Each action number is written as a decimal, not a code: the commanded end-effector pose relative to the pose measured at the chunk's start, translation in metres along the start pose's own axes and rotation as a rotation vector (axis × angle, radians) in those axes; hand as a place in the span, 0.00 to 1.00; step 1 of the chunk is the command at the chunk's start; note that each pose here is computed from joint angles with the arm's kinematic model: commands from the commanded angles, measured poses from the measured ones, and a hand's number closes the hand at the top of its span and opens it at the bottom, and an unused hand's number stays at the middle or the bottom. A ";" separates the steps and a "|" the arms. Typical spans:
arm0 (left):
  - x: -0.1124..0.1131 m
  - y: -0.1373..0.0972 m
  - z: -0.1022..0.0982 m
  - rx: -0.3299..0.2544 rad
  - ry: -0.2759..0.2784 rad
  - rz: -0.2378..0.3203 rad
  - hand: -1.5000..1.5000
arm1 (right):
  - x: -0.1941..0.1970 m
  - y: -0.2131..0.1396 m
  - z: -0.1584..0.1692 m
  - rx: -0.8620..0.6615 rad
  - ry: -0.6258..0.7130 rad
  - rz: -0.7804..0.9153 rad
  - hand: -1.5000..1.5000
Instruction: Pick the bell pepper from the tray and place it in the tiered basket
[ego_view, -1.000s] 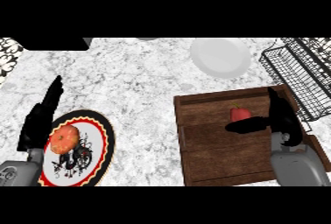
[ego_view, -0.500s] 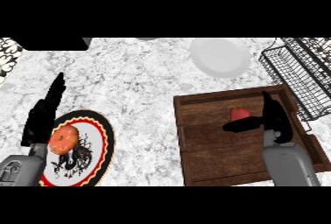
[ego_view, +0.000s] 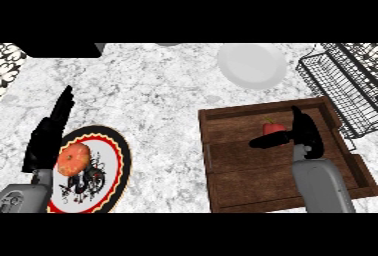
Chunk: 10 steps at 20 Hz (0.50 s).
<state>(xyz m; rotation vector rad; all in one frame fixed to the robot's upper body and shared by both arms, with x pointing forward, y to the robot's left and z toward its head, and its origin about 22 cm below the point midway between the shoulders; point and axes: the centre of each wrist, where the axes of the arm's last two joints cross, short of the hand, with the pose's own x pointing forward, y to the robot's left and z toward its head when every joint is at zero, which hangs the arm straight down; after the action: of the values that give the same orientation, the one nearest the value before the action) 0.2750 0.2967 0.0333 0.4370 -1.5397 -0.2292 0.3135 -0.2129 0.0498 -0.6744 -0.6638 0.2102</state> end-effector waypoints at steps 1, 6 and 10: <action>0.000 0.001 -0.006 -0.002 0.005 0.001 0.50 | 0.008 0.023 -0.012 0.047 0.083 -0.019 0.00; -0.001 0.002 0.000 -0.009 0.002 -0.008 0.50 | 0.006 0.027 -0.011 0.103 -0.029 0.220 1.00; -0.019 0.010 -0.005 0.002 0.014 -0.003 0.50 | 0.012 0.038 0.007 0.063 -0.038 0.178 1.00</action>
<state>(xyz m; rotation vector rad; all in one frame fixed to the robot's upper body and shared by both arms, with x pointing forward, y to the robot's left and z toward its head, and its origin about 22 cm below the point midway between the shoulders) 0.2793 0.3018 0.0310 0.4382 -1.5346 -0.2292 0.3232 -0.2028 0.0362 -0.6920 -0.6512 0.3775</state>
